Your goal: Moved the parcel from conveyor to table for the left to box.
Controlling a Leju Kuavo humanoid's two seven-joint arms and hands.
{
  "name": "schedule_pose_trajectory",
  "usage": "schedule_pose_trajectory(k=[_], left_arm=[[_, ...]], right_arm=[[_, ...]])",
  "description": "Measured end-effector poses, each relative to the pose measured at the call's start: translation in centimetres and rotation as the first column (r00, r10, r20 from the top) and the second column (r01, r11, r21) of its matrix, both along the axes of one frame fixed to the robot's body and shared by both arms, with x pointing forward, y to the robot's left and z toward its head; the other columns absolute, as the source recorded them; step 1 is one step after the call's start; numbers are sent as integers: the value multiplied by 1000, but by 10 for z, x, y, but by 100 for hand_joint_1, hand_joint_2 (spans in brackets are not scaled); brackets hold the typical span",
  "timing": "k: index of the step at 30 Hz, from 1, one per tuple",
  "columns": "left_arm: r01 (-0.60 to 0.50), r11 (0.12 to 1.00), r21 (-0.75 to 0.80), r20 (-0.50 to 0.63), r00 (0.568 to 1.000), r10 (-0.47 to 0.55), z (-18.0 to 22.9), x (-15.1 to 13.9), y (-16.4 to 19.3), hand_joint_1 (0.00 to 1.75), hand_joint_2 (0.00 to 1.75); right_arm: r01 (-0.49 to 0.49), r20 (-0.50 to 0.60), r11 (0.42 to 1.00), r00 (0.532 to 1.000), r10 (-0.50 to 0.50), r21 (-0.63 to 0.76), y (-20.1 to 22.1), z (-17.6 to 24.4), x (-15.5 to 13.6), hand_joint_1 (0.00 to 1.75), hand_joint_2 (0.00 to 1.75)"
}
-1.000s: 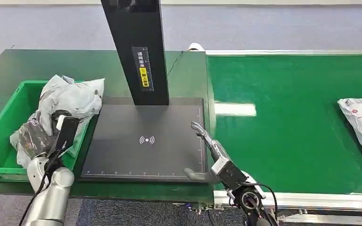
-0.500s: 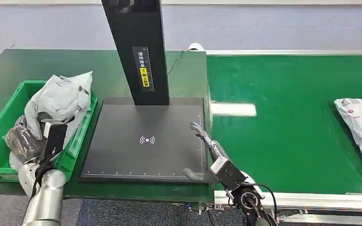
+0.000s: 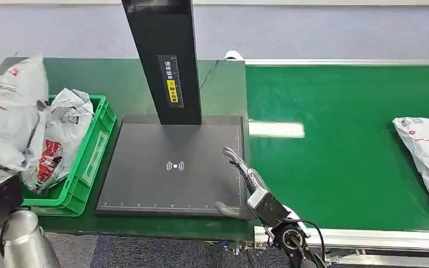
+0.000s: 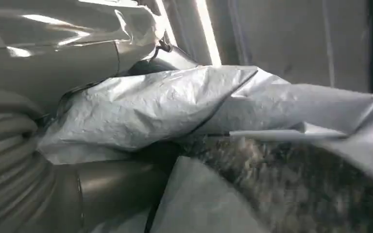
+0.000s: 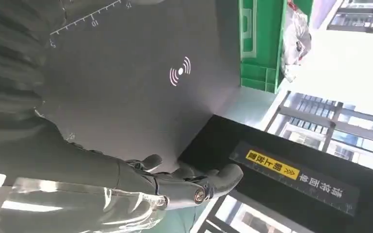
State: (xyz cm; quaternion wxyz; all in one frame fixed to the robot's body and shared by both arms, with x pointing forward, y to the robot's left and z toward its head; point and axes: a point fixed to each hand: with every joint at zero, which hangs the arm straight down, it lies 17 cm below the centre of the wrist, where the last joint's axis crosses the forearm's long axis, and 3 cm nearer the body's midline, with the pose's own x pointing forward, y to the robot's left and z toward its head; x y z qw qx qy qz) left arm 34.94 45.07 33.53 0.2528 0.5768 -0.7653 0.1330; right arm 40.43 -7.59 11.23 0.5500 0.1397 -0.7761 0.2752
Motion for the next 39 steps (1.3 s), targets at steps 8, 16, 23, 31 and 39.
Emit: schedule_pose_trajectory(k=[8,16,23,31,39], left_arm=[[-12,1000,5,-46,999,12,-4,5,-5,175,175],[-11,990,-139,-313,949,-33,-87,60,8,175,175],[-117,948,-296,-562,824,-73,-167,91,37,175,175],[-148,932,-331,-651,750,-112,-203,107,53,175,175],[-129,958,-254,-641,765,-67,-191,104,58,0,175]], right_arm=[[22,1,1000,1000,-22,-1,-6,-3,1,0,175],[27,-12,999,1000,-27,-20,-9,-10,-1,0,175],[16,-19,999,1000,-16,-33,-8,-12,-1,0,175],[-2,-28,998,1000,0,-58,-4,-16,-3,0,175],[-8,-23,996,1000,6,-87,1,-17,-3,0,175]])
